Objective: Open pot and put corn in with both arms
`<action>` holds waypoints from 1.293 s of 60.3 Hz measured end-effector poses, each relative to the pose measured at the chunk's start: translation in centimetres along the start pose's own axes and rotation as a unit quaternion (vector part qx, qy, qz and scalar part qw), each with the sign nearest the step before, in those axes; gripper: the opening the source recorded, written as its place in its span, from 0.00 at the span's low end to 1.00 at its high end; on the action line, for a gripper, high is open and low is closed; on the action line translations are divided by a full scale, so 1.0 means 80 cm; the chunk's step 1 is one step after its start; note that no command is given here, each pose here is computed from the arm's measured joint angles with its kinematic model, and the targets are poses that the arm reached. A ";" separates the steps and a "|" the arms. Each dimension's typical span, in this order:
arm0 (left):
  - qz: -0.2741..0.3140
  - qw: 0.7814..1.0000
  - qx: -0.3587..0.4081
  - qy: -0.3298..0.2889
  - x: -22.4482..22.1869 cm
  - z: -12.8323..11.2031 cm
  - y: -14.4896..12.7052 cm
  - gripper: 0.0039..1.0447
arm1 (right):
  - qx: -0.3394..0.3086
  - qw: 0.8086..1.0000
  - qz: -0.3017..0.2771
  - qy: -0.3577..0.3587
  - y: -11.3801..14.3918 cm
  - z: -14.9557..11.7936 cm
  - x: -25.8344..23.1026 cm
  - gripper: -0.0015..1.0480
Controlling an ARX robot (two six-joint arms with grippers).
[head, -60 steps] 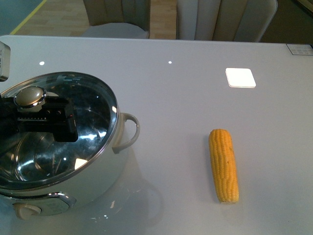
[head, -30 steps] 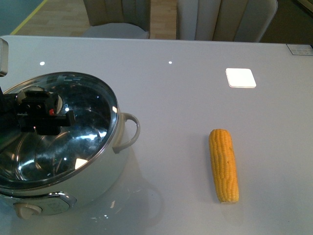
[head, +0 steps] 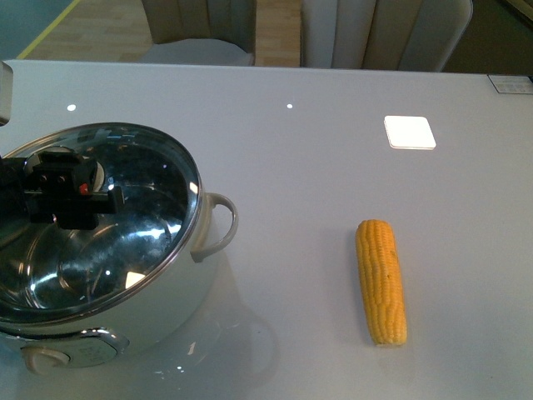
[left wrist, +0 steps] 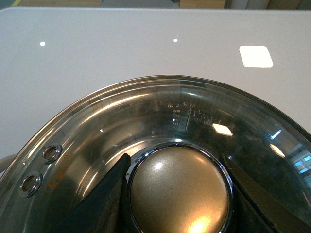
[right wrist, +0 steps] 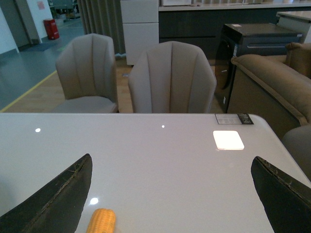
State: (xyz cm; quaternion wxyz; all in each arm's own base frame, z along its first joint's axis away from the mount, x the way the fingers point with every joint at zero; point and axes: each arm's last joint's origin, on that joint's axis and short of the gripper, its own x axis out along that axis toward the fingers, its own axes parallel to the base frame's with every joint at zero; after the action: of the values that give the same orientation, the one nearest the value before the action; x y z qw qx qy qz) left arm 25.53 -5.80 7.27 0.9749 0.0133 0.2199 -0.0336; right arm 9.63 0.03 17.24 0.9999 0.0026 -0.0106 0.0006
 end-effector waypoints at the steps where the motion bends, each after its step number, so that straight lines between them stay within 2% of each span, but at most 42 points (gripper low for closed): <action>1: 0.000 1.000 0.001 0.001 -0.001 0.001 0.001 0.43 | 0.000 1.000 0.000 0.000 0.000 0.000 0.000 0.92; 10: 0.005 1.000 0.009 -0.003 -0.007 0.016 0.006 0.43 | 0.000 1.000 0.000 0.000 0.000 0.000 0.000 0.92; 29: 0.012 0.998 0.002 -0.069 -0.030 0.081 0.024 0.43 | 0.000 1.000 0.000 0.000 0.000 0.000 0.000 0.92; 39: 0.029 0.994 -0.015 -0.101 -0.051 0.105 0.057 0.43 | 0.000 1.000 0.000 0.000 0.000 0.000 0.000 0.92; 47: 0.070 0.989 -0.033 -0.129 -0.070 0.115 0.107 0.43 | 0.000 1.000 0.000 0.000 0.000 0.000 0.000 0.92; 56: 0.124 0.983 -0.044 -0.130 -0.088 0.098 0.165 0.43 | 0.000 1.000 0.000 0.000 0.000 0.000 0.000 0.92; 66: 0.193 0.974 -0.053 -0.109 -0.106 0.054 0.229 0.43 | 0.000 1.000 0.000 0.000 0.000 0.000 0.000 0.92; 71: 0.221 0.969 -0.056 -0.092 -0.111 0.028 0.249 0.43 | 0.000 1.000 0.000 0.000 0.000 0.000 0.000 0.92; 78: 0.237 0.967 -0.061 -0.069 -0.111 -0.007 0.261 0.43 | 0.000 1.000 0.000 0.000 0.000 0.000 0.000 0.92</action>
State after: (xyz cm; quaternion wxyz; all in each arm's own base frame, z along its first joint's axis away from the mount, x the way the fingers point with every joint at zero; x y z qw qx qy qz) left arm 18.76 15.57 10.81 0.9668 0.0037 0.1440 0.2111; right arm 9.63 0.03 17.24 0.9999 0.0026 -0.0106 0.0006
